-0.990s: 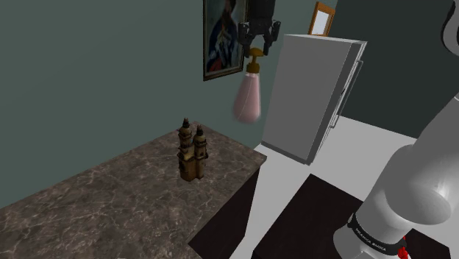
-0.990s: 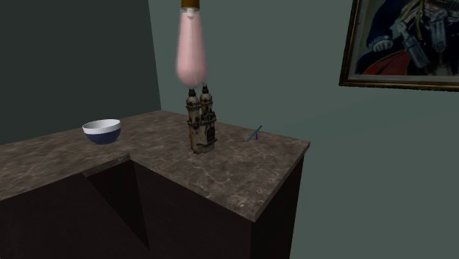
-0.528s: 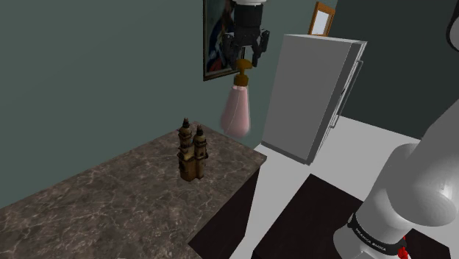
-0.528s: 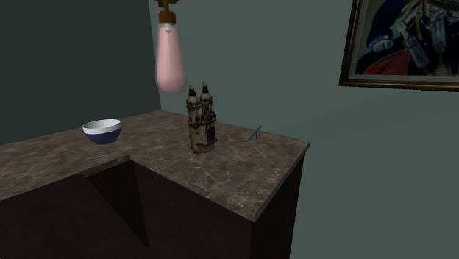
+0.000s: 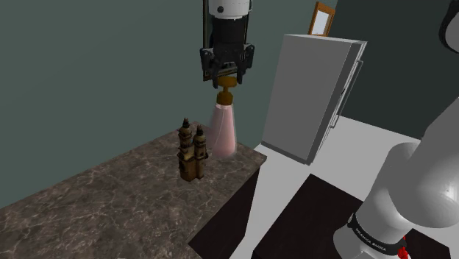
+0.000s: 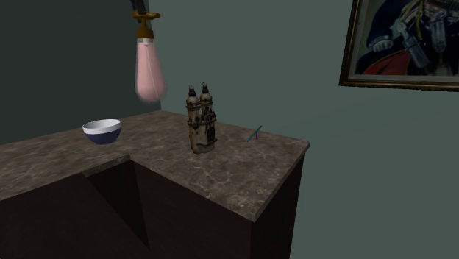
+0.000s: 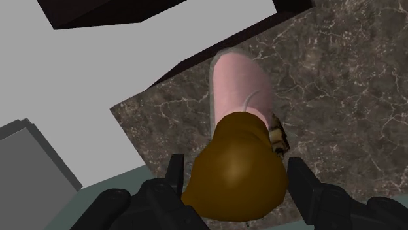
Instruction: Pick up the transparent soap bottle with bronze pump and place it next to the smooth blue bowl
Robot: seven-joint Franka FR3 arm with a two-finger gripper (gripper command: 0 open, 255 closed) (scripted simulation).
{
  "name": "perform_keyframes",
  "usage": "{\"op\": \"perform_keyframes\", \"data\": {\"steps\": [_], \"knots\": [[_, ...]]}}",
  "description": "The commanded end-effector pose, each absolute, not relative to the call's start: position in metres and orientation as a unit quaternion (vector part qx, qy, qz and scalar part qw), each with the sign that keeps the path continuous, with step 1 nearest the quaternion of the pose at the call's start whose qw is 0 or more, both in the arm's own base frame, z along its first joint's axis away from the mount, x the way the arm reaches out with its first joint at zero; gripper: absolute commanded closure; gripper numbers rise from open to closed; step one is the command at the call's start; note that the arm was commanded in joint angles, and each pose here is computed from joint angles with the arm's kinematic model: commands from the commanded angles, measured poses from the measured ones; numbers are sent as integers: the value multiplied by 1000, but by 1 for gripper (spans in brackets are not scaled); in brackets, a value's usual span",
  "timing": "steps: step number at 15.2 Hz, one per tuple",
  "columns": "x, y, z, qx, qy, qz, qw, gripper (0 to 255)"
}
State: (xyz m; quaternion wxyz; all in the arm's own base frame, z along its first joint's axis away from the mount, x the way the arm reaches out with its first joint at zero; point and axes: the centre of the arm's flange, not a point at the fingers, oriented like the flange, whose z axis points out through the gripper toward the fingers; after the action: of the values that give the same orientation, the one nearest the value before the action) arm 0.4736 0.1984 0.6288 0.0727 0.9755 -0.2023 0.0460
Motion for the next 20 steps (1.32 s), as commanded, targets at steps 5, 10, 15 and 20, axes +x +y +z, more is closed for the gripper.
{"op": "perform_keyframes", "data": {"steps": [5,10,15,20], "knots": [[455,272,605,975,-203,46,73,255],[442,334,584,975,-203,46,73,255],[429,395,563,975,-203,46,73,255],[422,426,537,975,-203,46,73,255]]}}
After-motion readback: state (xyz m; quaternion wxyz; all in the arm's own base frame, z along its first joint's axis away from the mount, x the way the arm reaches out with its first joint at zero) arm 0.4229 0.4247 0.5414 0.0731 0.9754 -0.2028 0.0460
